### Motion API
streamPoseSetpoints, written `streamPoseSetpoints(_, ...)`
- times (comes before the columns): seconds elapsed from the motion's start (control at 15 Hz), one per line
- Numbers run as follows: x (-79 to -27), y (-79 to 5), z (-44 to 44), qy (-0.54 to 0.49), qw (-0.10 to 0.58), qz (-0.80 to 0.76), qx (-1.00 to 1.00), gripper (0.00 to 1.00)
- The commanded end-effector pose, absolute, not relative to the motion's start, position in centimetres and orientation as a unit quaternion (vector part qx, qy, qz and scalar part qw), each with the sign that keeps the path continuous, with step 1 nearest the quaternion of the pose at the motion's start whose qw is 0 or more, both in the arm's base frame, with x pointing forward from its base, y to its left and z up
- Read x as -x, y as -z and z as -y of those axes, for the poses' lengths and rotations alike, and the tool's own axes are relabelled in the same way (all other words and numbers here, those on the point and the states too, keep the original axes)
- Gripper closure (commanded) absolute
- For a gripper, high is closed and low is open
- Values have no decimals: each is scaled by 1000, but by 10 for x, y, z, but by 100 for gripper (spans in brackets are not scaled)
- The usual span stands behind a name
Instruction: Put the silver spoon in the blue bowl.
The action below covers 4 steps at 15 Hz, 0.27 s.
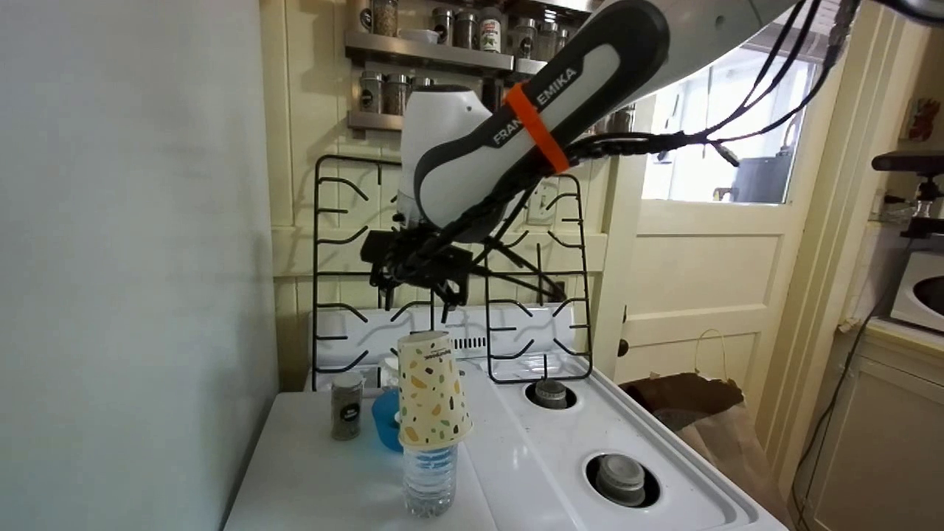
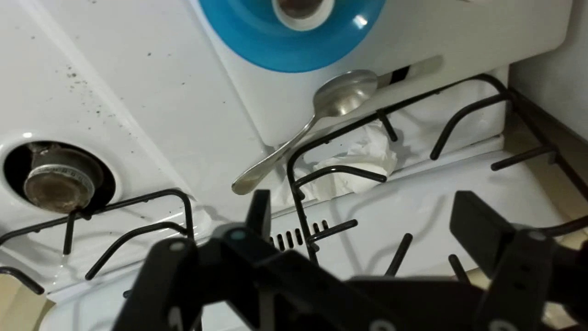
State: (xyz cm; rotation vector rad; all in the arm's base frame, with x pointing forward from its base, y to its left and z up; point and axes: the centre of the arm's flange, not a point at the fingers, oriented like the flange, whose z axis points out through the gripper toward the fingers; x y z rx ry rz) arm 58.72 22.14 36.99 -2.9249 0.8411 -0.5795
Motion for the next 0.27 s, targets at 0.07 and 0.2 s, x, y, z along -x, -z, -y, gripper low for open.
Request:
streamPoseSetpoints(0.07, -511, -391, -154, 209, 51, -151, 965, 0)
streamPoseSetpoints(0.2, -550, -382, -178, 211, 35, -175, 961, 0)
